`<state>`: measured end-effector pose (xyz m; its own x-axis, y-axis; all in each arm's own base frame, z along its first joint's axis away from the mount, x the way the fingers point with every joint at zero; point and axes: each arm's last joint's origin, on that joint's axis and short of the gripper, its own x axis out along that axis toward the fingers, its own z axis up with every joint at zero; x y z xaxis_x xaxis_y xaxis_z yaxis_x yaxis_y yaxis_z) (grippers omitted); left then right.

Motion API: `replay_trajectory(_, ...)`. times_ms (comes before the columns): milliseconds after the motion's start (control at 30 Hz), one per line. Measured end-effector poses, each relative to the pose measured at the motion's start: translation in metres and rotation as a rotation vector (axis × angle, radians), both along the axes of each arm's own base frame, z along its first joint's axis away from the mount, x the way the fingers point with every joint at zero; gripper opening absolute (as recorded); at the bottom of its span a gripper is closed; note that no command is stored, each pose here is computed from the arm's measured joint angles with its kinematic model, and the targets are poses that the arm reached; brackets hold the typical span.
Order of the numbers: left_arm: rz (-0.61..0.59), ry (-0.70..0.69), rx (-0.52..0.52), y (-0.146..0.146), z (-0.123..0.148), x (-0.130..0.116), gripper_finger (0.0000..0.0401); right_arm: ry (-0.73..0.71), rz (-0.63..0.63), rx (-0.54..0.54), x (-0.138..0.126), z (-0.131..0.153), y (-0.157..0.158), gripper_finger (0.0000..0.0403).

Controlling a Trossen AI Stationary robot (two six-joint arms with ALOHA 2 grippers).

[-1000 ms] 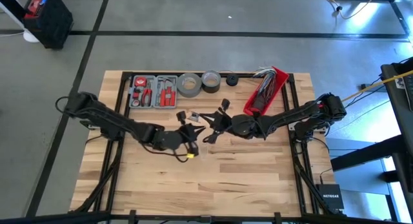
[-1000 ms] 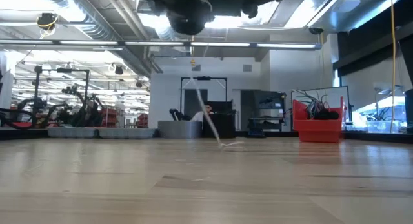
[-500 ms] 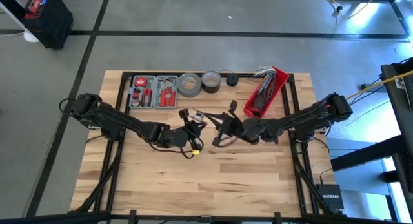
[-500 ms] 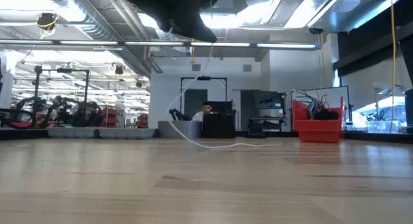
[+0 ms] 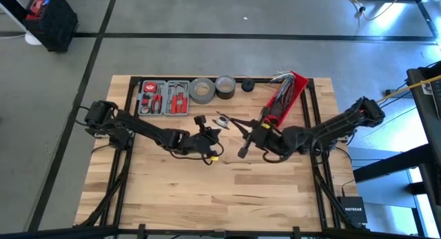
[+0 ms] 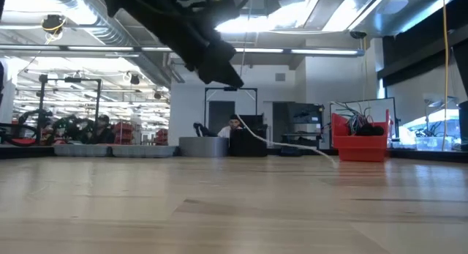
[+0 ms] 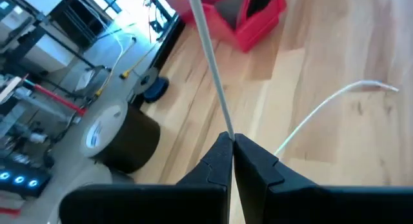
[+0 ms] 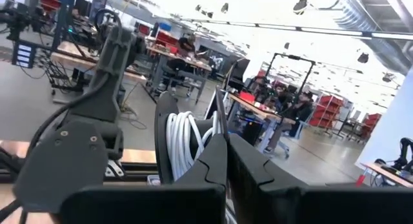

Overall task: Coil cords
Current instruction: Coil the white wire onto the spool

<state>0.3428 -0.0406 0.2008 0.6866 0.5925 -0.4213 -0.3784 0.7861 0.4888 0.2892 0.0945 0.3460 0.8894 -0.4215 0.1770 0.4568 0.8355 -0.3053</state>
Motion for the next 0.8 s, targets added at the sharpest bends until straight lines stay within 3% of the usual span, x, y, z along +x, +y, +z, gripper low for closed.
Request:
replay_trajectory(167,-0.015,0.053,0.024,0.000,0.005,-0.008,0.0003,0.063,-0.007,-0.017,-0.002,-0.004,0.006,0.0005)
replay_trajectory(300,-0.022,0.026,0.023,-0.005,0.029,-0.023,0.0002,0.136,0.006,-0.029,-0.003,-0.011,0.010,0.0005)
replay_trajectory(533,0.041,-0.010,-0.059,-0.007,0.064,-0.065,0.0001,0.304,0.097,-0.015,-0.001,-0.033,0.012,0.0005)
replay_trajectory(800,0.160,-0.099,-0.144,-0.008,0.083,-0.101,0.0000,0.444,0.049,-0.030,0.016,-0.064,0.005,0.0005)
